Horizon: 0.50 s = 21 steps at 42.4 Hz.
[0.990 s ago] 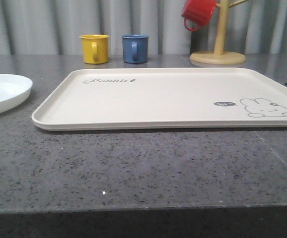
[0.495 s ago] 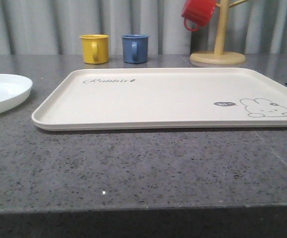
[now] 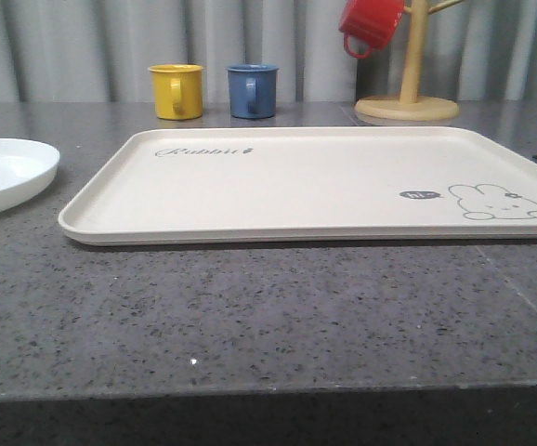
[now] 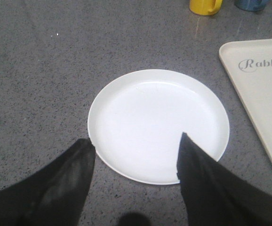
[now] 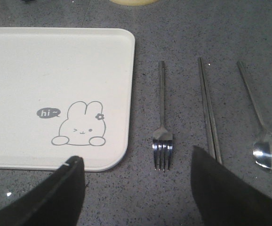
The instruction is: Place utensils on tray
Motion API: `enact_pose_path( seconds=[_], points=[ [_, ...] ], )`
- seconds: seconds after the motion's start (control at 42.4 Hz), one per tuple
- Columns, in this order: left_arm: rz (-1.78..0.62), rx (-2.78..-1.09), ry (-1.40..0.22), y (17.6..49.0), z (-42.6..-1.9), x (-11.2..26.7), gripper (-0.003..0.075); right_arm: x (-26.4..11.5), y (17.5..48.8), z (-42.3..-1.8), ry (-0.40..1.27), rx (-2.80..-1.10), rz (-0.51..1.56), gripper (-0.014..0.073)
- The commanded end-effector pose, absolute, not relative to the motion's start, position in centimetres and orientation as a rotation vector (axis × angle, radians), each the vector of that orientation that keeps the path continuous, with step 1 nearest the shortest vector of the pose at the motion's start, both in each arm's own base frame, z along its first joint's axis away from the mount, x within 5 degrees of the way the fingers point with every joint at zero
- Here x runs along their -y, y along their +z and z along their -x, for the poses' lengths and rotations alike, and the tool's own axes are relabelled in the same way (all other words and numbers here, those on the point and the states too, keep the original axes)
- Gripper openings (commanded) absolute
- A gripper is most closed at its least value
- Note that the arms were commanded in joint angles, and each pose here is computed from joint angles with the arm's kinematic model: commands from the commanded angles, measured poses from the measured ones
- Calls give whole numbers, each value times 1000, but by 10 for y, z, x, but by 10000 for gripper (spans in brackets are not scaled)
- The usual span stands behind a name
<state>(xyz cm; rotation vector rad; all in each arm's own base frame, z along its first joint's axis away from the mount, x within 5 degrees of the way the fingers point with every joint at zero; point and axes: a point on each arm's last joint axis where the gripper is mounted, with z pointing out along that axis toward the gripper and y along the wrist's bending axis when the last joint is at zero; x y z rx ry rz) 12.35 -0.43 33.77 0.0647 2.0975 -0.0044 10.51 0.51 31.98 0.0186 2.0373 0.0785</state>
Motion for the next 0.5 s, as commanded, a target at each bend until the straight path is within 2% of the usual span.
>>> enact_pose_path(
  seconds=[0.0, 0.259, 0.377, 0.472],
  points=[
    [-71, -2088, 32, 352, -136, 3, 396, -4, 336, -109, 65, -1943, -13, 510],
    [-82, -2334, 154, 348, -173, -7, 396, -4, 336, -109, 65, -1943, -13, 510],
    [-1, -2372, 136, 347, -193, -18, 396, -4, 336, -109, 65, -1943, -13, 510],
    [35, -2408, 48, 342, -208, -27, 396, -4, 336, -109, 65, -1943, -13, 510]
  ],
)
